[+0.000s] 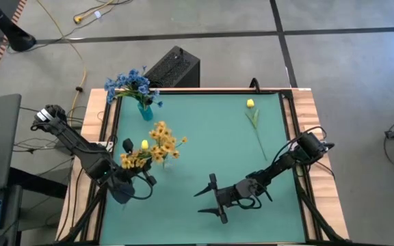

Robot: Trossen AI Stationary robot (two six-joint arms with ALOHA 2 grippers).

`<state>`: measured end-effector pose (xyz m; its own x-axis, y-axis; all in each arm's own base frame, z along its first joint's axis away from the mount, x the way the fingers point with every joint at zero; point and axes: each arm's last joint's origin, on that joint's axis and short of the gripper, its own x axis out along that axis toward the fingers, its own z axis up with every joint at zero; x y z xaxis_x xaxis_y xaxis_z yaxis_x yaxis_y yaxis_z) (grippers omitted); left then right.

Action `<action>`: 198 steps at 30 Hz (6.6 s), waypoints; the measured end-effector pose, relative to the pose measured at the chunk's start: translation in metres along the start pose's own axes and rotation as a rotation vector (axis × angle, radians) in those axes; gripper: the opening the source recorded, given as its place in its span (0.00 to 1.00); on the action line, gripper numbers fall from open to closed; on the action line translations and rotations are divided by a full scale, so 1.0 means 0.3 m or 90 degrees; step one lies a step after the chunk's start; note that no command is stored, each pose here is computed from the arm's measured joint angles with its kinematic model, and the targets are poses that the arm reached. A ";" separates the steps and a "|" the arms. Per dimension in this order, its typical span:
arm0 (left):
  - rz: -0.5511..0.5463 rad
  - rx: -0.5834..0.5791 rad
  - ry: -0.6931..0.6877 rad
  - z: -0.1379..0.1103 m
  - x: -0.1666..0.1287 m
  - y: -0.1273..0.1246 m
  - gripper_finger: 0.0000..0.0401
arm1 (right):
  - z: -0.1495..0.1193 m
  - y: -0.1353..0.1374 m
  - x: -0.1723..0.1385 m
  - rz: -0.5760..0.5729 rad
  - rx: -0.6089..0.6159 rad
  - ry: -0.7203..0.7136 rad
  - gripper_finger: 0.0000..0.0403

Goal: Sort flowers into vase by color
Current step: Put the yellow flowers into the transparent vase, then put the left yellow flower into the transparent vase

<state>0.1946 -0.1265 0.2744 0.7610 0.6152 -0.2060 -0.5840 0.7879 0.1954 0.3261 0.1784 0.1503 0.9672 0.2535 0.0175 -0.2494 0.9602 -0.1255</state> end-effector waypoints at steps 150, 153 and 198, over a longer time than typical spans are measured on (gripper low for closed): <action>-0.056 -0.102 0.712 -0.414 0.040 0.144 0.51 | -0.015 -0.013 0.003 -0.005 0.023 0.026 0.74; -0.075 -0.114 0.712 -0.442 0.044 0.139 0.51 | -0.016 -0.014 0.003 -0.005 0.026 0.026 0.74; 0.040 -0.101 0.467 -0.133 0.034 0.150 0.00 | -0.026 -0.037 0.008 -0.017 0.056 0.042 0.74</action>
<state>0.1648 -0.0837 0.2427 0.3739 0.4762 -0.7959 -0.6955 0.7117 0.0991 0.3317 0.1676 0.1439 0.9739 0.2223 -0.0455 -0.2241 0.9738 -0.0387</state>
